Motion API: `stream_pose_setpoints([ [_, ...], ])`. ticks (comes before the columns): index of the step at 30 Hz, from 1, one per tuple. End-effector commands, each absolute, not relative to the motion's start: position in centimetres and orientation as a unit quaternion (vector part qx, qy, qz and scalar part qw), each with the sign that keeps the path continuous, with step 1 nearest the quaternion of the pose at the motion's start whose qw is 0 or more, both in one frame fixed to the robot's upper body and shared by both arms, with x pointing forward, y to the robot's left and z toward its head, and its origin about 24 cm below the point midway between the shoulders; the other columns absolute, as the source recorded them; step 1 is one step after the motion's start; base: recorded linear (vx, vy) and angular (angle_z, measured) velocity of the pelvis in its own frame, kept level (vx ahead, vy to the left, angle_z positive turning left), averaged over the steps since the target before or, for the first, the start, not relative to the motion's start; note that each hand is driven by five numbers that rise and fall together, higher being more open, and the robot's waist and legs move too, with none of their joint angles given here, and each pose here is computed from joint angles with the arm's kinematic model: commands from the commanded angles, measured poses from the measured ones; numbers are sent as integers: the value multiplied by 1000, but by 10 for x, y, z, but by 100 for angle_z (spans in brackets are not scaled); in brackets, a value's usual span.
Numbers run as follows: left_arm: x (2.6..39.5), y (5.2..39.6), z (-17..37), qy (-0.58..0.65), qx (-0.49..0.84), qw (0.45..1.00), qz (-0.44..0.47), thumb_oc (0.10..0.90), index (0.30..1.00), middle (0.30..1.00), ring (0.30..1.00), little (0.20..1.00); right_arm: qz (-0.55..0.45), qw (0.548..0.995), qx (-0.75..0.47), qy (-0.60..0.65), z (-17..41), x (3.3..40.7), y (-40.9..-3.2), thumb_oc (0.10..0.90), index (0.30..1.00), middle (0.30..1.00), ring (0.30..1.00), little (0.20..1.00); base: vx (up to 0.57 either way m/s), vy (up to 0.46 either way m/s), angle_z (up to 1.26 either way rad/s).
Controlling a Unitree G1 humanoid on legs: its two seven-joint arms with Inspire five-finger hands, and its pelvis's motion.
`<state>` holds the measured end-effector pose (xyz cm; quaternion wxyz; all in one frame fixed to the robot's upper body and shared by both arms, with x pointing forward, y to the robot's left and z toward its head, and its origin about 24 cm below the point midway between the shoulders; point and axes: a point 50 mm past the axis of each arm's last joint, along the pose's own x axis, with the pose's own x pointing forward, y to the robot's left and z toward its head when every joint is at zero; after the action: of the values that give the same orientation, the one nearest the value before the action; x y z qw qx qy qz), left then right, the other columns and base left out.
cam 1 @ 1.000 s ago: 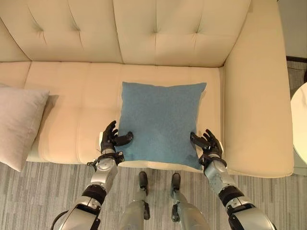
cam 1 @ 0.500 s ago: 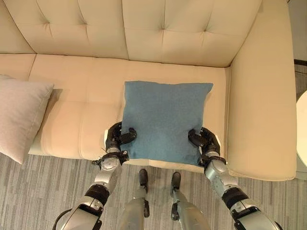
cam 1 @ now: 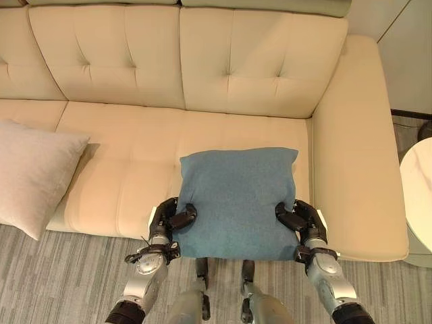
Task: Pick up all the scattered cushions and arrange them neatly on the sofa.
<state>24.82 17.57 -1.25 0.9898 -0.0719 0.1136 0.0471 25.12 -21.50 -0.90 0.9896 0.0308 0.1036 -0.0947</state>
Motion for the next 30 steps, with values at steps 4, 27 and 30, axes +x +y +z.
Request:
stream_pose_setpoints([
  [4,260,145,53,-60,-92,991,-74,400,300,300,300,300,9,997,41,-68,52,265,-176,400,300,300,300,300,2,118,-4],
  [27,265,129,74,-103,-107,984,-102,400,300,300,300,300,-22,995,-30,-92,64,255,-202,400,300,300,300,300,111,-59,14],
  [30,264,129,78,-113,-99,983,-106,400,300,300,300,300,-29,995,-34,-90,63,254,-205,400,300,300,300,300,127,86,-4],
])
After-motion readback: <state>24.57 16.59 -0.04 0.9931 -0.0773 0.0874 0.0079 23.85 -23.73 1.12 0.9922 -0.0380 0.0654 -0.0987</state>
